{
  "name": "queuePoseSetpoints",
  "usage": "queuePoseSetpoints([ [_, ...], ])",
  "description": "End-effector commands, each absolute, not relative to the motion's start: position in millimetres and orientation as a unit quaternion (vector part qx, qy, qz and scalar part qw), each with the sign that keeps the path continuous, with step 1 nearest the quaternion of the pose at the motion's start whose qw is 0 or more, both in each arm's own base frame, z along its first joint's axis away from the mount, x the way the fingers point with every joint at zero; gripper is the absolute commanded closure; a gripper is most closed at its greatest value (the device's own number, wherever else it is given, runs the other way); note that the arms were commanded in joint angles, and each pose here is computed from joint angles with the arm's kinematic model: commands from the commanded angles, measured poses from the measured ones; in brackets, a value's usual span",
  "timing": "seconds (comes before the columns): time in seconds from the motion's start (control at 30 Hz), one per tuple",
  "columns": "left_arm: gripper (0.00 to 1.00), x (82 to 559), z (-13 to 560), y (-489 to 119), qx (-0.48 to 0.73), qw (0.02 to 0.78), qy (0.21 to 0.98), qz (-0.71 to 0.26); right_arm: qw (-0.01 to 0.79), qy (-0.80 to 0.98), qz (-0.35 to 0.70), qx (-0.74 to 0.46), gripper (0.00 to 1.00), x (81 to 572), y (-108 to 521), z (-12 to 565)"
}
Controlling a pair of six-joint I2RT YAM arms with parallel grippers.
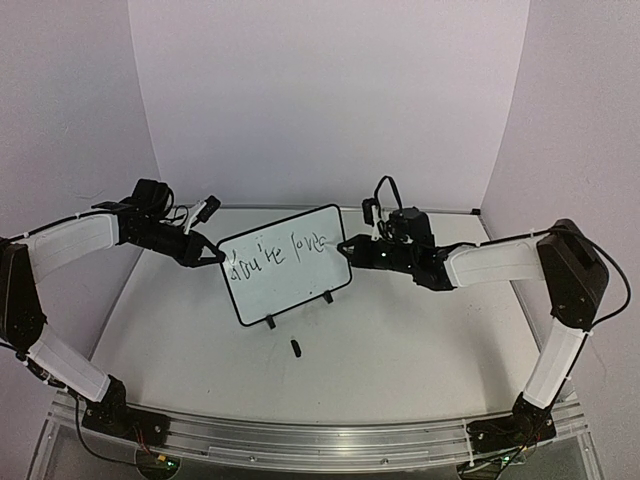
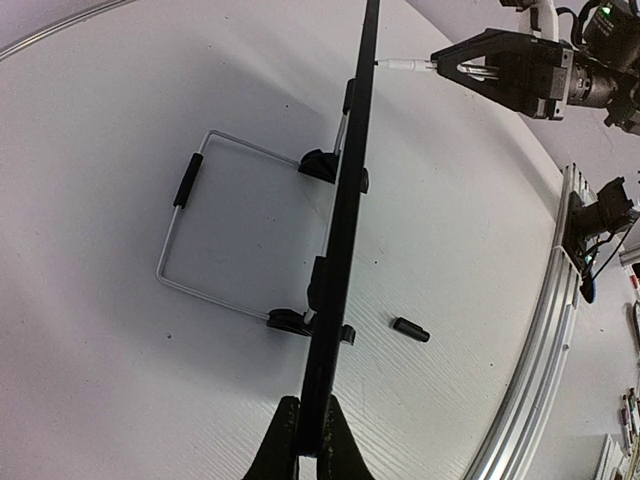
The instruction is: Write a sentence on the whiteboard
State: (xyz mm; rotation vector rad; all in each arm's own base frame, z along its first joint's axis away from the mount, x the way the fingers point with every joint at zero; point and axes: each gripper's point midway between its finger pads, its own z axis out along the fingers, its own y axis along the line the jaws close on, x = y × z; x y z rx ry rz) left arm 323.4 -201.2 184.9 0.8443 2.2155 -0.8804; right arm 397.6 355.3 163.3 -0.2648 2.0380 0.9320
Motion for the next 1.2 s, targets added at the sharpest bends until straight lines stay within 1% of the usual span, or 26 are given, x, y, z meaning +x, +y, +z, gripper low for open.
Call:
queuePoseSetpoints([
  [0.0, 1.0, 338, 178, -188, 0.316, 0.31, 0.852, -0.28, 0.486, 0.782, 0.377, -0.099, 1.0, 414, 354, 217],
  [0.43, 1.0, 338, 177, -188, 0.316, 0.309, 0.852, -0.28, 0.497, 0.773, 0.381, -0.103, 1.0, 420, 357, 230],
  [0.9, 1.0, 338, 176, -188, 0.316, 0.308, 0.853, -0.28, 0.454, 0.801, 0.379, -0.09, 1.0, 409, 352, 182],
  [1.17, 1.0, 338, 176, -188, 0.316, 0.307, 0.853, -0.28, 0.446, 0.81, 0.373, -0.085, 1.0, 407, 349, 168],
])
